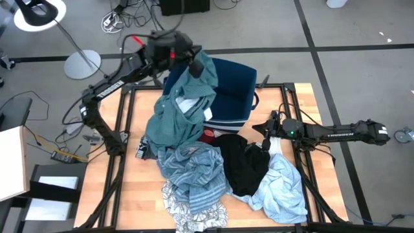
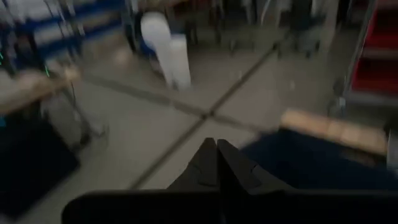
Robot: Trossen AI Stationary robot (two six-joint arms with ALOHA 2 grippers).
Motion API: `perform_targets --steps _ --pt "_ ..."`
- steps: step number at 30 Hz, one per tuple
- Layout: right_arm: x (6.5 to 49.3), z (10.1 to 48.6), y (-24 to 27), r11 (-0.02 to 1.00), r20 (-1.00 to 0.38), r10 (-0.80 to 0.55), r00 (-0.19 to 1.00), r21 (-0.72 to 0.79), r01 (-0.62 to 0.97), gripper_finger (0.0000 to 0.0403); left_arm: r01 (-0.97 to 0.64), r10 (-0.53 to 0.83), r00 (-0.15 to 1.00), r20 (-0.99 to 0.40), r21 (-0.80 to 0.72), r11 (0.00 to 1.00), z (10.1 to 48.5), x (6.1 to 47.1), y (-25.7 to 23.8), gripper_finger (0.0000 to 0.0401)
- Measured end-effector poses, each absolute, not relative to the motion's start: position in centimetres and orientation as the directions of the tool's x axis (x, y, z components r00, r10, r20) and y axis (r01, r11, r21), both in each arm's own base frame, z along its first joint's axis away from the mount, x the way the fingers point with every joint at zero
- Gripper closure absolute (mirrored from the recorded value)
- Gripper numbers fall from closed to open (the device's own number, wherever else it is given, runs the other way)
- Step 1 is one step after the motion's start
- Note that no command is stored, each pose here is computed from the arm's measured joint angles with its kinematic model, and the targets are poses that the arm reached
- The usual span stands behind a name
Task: Sort clothes
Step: Put the blue, green polo shirt into the blue bin
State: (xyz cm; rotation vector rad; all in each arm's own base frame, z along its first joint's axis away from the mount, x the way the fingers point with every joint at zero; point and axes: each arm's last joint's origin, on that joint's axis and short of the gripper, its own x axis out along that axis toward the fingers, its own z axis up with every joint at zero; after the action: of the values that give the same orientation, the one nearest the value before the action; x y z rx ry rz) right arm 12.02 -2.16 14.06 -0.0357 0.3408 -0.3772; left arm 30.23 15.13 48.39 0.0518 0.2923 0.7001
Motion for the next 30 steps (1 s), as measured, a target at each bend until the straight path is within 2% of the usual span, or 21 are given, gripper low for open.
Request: perform_targets --steps 7,14,18,22,26,30 --pt "12.0 14.1 -2.2 0.930 -0.318 -0.367 0.874 -0.097 0.356 0.0380 -0.623 0.587 0.639 -0.498 0.113 0.774 45.0 30.6 15.8 0.0380" --pt "12.0 14.1 -2.2 0.930 -0.315 -0.367 0.875 -0.096 0.356 0.0380 -0.613 0.515 0.575 -0.635 0.083 0.786 43.8 29.4 15.5 0.0327" --pt "12.0 14.1 -2.2 0.929 -0.311 -0.368 0.876 -0.095 0.357 0.0380 -0.604 0.491 0.572 -0.657 0.066 0.794 44.4 28.2 14.5 0.0308" --pt "12.1 14.1 -2.2 0.930 -0.311 -0.368 0.876 -0.095 0.356 0.0380 -0.560 0.445 0.549 -0.708 0.084 0.824 44.8 27.0 11.9 0.0305" --pt "12.1 14.2 -2.2 0.929 -0.309 -0.368 0.877 -0.094 0.357 0.0380 -0.552 0.501 0.505 -0.703 0.183 0.814 45.5 26.2 8.2 0.0305" --pt "12.1 14.2 -2.2 0.930 -0.304 -0.368 0.879 -0.093 0.357 0.0380 -0.551 0.517 0.546 -0.659 0.181 0.814 46.3 24.9 4.5 0.0305"
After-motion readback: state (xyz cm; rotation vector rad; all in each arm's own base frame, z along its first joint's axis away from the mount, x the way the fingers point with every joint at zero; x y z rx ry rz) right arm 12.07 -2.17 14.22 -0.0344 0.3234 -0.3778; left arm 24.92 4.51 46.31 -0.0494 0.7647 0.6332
